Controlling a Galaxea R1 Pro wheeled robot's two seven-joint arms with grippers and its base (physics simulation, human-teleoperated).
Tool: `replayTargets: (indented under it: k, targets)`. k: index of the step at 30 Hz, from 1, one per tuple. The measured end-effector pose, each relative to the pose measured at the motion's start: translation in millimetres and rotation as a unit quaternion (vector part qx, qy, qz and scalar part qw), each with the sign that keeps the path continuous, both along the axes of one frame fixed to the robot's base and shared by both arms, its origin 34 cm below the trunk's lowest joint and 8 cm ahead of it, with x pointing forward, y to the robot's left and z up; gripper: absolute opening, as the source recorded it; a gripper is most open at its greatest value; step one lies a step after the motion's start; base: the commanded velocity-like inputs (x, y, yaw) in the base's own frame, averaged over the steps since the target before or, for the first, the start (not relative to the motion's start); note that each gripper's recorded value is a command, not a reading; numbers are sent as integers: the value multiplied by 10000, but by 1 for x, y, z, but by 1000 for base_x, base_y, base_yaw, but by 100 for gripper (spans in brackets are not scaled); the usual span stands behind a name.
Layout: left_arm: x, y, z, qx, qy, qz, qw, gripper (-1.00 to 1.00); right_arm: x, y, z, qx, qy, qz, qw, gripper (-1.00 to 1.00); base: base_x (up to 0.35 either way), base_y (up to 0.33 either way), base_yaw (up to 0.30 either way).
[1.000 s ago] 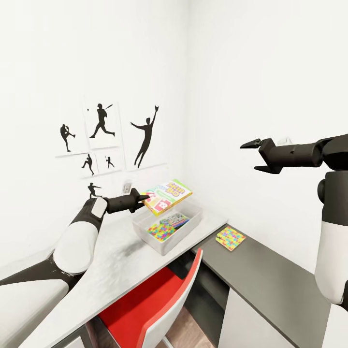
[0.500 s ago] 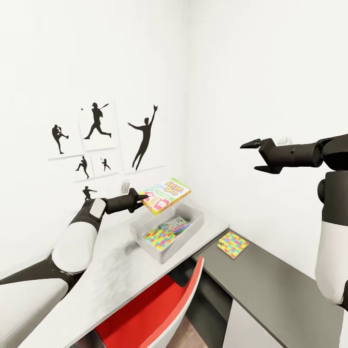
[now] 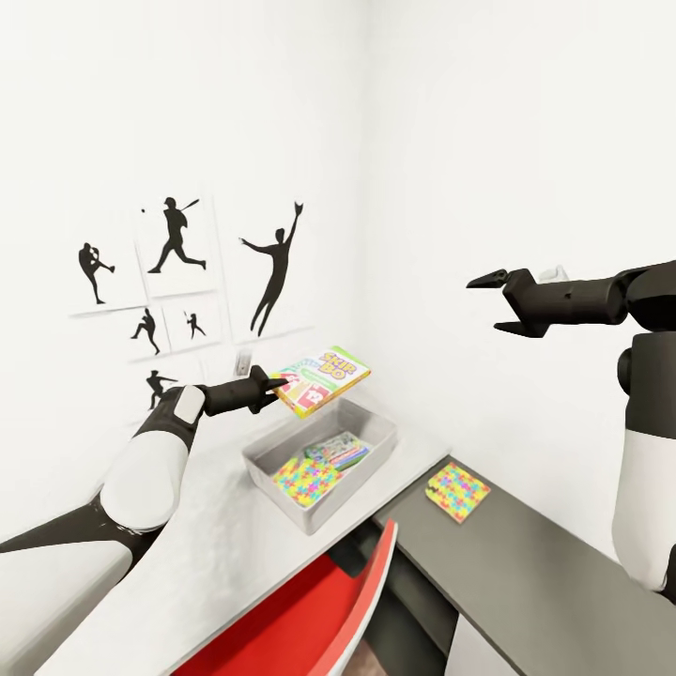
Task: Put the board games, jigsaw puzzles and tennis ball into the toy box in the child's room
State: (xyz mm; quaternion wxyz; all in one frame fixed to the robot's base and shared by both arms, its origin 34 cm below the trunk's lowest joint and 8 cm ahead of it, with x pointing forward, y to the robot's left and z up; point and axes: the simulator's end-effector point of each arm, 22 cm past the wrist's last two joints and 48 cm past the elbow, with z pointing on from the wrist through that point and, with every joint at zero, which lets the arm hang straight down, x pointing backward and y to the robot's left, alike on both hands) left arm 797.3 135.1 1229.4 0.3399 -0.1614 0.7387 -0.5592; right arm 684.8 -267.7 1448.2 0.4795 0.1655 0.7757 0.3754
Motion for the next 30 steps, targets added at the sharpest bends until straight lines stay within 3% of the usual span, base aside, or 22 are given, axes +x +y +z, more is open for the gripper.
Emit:
replayTargets:
  k: [30]
  targets:
    - [0,0,1,-41,-1,-8,10000,-100,0,0,0,-5,1,3,10000,100,94,22,42]
